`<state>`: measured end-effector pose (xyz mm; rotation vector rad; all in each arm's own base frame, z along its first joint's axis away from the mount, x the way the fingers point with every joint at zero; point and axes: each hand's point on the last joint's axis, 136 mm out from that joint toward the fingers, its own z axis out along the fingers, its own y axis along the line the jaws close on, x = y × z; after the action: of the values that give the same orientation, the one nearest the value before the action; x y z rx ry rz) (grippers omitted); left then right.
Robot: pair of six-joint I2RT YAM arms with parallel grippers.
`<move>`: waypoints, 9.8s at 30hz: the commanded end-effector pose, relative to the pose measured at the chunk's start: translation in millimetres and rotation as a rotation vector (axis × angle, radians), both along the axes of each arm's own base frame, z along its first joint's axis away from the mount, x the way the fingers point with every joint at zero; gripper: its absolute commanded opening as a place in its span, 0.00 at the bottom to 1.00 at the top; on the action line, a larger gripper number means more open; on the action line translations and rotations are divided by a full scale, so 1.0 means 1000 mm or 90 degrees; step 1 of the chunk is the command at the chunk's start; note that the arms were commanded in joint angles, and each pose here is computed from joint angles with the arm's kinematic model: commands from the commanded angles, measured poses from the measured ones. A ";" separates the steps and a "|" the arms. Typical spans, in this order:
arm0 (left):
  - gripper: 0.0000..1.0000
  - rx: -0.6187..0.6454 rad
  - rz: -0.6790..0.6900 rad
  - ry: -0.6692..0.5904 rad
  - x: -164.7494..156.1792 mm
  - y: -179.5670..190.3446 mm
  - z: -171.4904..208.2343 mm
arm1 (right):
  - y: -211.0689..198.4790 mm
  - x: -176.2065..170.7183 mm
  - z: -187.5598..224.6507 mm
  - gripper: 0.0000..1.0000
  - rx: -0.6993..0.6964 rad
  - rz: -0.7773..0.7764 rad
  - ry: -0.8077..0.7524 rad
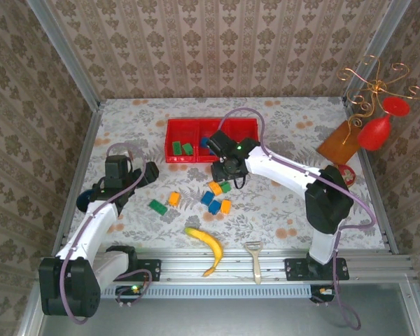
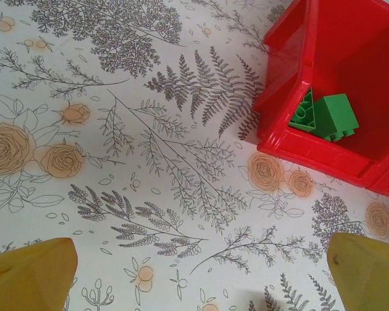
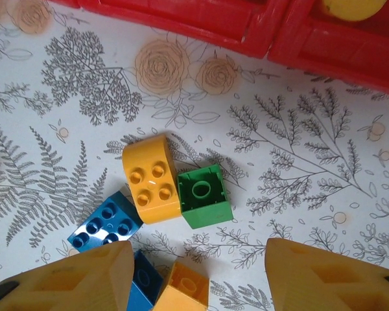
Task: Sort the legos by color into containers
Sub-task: Pick up the lego from the center of the table, then place the lego in the container, then pick up the lego from the bottom-left of the table, then place the lego in the container.
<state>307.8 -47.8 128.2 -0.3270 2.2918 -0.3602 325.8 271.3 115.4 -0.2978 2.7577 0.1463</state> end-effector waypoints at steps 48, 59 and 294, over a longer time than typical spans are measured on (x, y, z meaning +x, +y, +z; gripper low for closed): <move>1.00 -0.025 0.014 0.015 0.002 0.000 -0.010 | 0.038 -0.011 -0.051 0.52 -0.064 0.080 0.086; 1.00 -0.025 0.013 0.016 0.001 0.000 -0.010 | 0.049 0.003 -0.067 0.50 -0.093 0.108 0.095; 0.24 0.110 -0.074 -0.055 0.041 -0.064 0.022 | -0.073 -0.004 0.040 1.00 -0.036 -0.140 -0.175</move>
<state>327.9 -100.7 124.2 -0.1670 2.3209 -0.1868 330.4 205.7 165.0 -0.0375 2.4824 0.0341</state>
